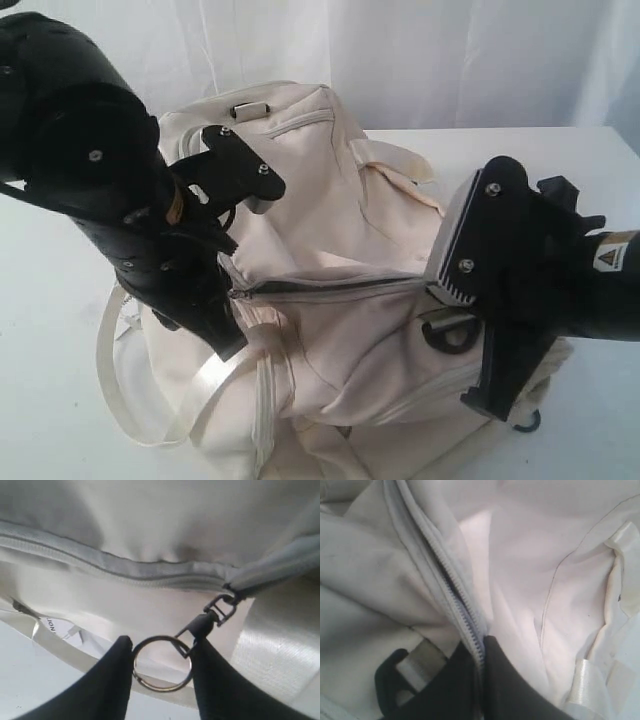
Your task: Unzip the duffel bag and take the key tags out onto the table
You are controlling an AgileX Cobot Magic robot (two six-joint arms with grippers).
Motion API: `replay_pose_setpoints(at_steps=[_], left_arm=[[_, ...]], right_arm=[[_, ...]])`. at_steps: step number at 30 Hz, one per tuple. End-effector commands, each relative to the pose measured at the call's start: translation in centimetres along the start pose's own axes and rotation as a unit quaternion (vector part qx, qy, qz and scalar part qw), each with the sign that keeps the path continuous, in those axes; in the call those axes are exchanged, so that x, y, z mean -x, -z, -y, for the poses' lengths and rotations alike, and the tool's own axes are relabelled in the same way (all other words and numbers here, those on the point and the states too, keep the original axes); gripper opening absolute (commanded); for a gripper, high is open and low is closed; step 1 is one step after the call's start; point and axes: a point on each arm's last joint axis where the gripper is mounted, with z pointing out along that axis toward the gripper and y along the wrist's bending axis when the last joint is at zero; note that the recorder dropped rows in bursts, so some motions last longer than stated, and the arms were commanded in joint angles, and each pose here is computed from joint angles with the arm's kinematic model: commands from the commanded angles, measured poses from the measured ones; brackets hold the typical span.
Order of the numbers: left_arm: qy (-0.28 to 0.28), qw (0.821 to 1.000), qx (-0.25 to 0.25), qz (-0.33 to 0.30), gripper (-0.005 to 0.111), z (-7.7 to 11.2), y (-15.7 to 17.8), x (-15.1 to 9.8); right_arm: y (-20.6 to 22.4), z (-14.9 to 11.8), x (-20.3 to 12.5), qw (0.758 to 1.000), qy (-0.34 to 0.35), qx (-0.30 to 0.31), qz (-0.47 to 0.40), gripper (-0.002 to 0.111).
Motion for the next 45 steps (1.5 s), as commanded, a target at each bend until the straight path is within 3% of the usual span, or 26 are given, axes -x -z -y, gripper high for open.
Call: replay_pose_setpoints(at_steps=[1,9,13,21,27,29,35,41,45], left_arm=[[-0.005,0.999,0.034,-0.029,0.0,-0.8,0.0,-0.8],[-0.041,0.998,-0.015,-0.047,0.0,0.0,0.5,-1.4],[-0.071,0.996,-0.046,-0.032,0.0,0.4,1.2,-1.5],[-0.085,0.993,-0.073,0.026,0.0,0.8,2.6,-1.2],[-0.081,0.993,-0.073,0.053,0.0,0.6,3.9,-1.5],[-0.08,0.992,-0.071,0.06,0.0,0.5,4.3,-1.6],[-0.08,0.992,-0.071,0.064,0.0,0.5,4.5,-1.7],[-0.08,0.992,-0.071,0.064,0.0,0.5,4.5,-1.7],[-0.08,0.992,-0.071,0.064,0.0,0.5,4.5,-1.7]], right_arm=[[0.1,0.5,0.2,0.999,-0.027,-0.021,0.015,0.006],[3.8,-0.1,0.9,0.997,-0.061,-0.019,0.053,0.047],[6.6,-0.3,1.5,0.994,-0.055,-0.025,0.086,0.057],[6.8,-0.9,2.4,0.994,-0.072,0.053,0.066,0.057],[3.6,-1.9,3.3,0.991,0.009,0.118,0.069,0.057],[2.7,-2.3,3.8,0.989,0.041,0.123,0.076,0.057],[0.6,-2.4,5.1,0.989,0.061,0.096,0.09,0.057],[-2.0,-3.4,5.2,0.988,0.084,0.109,0.072,0.057],[-3.3,-4.0,4.9,0.986,0.086,0.129,0.052,0.046]])
